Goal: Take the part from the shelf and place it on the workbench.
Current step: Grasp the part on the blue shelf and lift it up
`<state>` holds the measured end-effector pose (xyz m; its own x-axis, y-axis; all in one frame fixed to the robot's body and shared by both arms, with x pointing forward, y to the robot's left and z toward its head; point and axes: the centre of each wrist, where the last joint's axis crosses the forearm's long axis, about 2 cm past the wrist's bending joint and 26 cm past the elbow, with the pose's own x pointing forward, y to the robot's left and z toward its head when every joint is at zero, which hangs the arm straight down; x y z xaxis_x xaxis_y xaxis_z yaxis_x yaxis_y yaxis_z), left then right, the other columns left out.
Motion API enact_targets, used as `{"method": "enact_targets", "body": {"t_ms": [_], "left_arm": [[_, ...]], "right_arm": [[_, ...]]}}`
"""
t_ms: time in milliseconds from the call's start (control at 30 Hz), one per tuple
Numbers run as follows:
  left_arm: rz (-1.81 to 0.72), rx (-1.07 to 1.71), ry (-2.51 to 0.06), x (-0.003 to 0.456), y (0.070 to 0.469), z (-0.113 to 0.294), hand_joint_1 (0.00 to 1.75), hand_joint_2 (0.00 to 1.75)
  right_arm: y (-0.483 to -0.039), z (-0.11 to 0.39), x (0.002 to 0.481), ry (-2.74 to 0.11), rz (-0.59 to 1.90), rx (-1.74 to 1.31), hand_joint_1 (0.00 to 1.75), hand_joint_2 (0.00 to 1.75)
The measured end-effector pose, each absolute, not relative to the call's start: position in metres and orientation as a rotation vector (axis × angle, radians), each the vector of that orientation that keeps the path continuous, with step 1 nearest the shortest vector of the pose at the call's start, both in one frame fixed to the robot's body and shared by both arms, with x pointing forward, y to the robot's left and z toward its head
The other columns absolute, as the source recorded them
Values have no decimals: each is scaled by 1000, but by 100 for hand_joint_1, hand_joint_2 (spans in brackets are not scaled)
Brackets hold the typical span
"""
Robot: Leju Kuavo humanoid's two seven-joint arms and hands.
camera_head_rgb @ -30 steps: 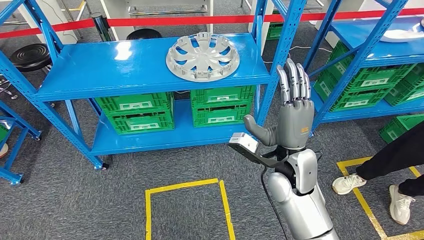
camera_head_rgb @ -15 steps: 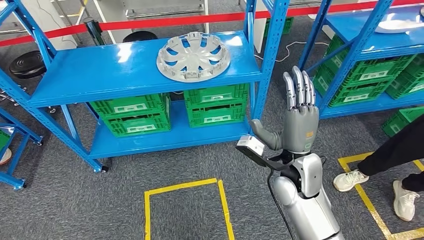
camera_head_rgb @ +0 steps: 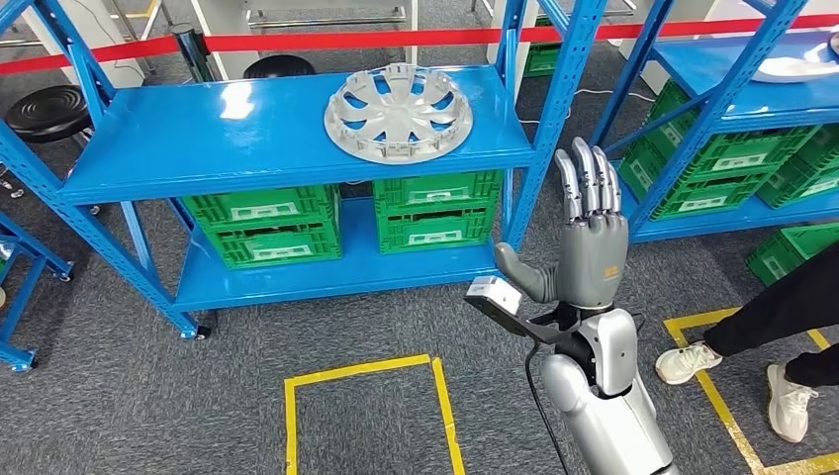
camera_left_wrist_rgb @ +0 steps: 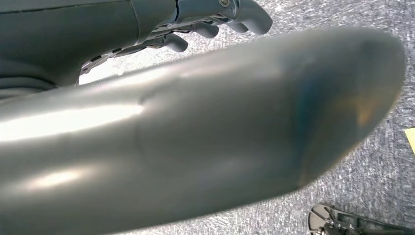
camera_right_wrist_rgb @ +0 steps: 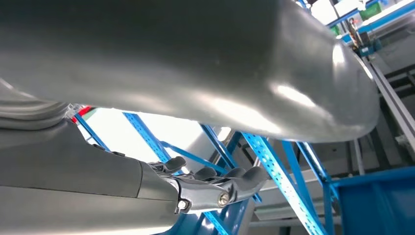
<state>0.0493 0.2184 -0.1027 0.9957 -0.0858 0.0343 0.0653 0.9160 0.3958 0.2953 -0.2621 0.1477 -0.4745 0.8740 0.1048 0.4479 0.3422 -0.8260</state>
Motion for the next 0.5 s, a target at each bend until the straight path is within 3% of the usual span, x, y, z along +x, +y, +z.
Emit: {"method": "enact_targets", "body": {"t_ms": [500], "left_arm": [[-94, 406, -54, 49, 217, -103, 0, 0]], "right_arm": [[-264, 148, 296, -2080, 1015, -1147, 0, 0]]}}
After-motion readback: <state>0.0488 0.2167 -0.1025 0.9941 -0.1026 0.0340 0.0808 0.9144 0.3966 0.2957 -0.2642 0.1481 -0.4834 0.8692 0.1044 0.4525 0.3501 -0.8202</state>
